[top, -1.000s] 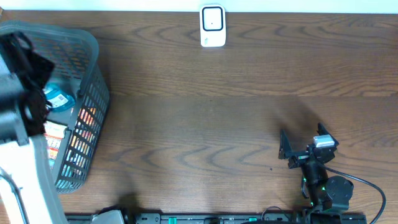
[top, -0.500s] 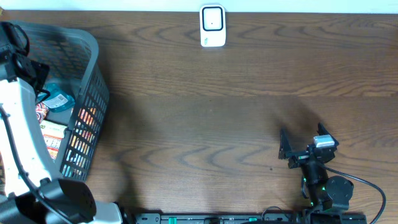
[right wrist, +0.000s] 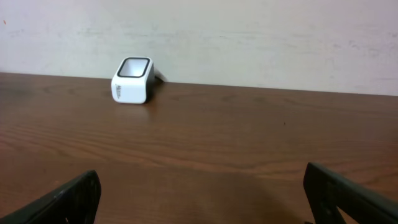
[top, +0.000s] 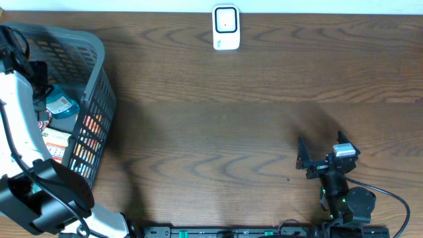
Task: Scan the item barcode
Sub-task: 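Reach the left gripper into the basket and grasp the blue mouthwash bottle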
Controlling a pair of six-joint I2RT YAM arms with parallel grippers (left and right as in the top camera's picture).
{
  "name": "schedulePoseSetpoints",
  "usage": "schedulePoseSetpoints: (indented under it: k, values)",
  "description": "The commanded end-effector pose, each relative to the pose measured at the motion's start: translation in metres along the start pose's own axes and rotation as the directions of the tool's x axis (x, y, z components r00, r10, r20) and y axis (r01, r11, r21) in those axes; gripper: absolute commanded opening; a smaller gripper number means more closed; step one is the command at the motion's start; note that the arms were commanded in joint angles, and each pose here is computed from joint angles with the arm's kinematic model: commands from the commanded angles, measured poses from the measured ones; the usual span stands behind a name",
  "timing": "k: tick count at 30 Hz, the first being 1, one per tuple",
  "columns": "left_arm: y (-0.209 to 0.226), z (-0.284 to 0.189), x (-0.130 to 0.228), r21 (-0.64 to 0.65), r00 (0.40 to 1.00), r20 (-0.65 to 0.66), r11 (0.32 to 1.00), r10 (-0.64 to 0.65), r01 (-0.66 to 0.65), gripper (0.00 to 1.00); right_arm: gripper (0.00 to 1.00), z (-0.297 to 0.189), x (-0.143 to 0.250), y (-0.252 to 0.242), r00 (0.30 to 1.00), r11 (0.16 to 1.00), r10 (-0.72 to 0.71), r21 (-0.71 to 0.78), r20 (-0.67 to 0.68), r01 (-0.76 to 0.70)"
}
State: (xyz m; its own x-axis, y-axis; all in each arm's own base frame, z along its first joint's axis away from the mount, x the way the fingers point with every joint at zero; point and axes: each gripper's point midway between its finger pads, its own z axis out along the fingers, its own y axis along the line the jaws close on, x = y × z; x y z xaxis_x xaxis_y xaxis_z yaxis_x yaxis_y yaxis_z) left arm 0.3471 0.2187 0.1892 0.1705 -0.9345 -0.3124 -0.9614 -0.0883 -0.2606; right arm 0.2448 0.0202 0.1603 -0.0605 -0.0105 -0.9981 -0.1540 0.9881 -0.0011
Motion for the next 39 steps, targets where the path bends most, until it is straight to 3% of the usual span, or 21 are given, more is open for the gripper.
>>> schedulePoseSetpoints:
  k: [1,18,39]
  values:
    - [-0.003,0.012,0.004,-0.01,1.0,-0.025,1.0,-0.005,0.005,0.98,0.99,0.0,0.002,0.0,1.0,1.0,-0.014,0.001,-0.005,0.014]
    - [0.01,0.009,0.01,-0.058,0.999,-0.05,0.998,0.005,-0.008,0.98,0.99,0.0,0.002,0.0,1.0,1.0,-0.014,0.001,-0.005,0.014]
    - [0.008,-0.036,0.001,0.05,1.0,-0.02,0.999,-0.012,0.013,0.98,0.99,0.0,0.002,0.0,1.0,1.0,-0.014,0.001,-0.005,0.014]
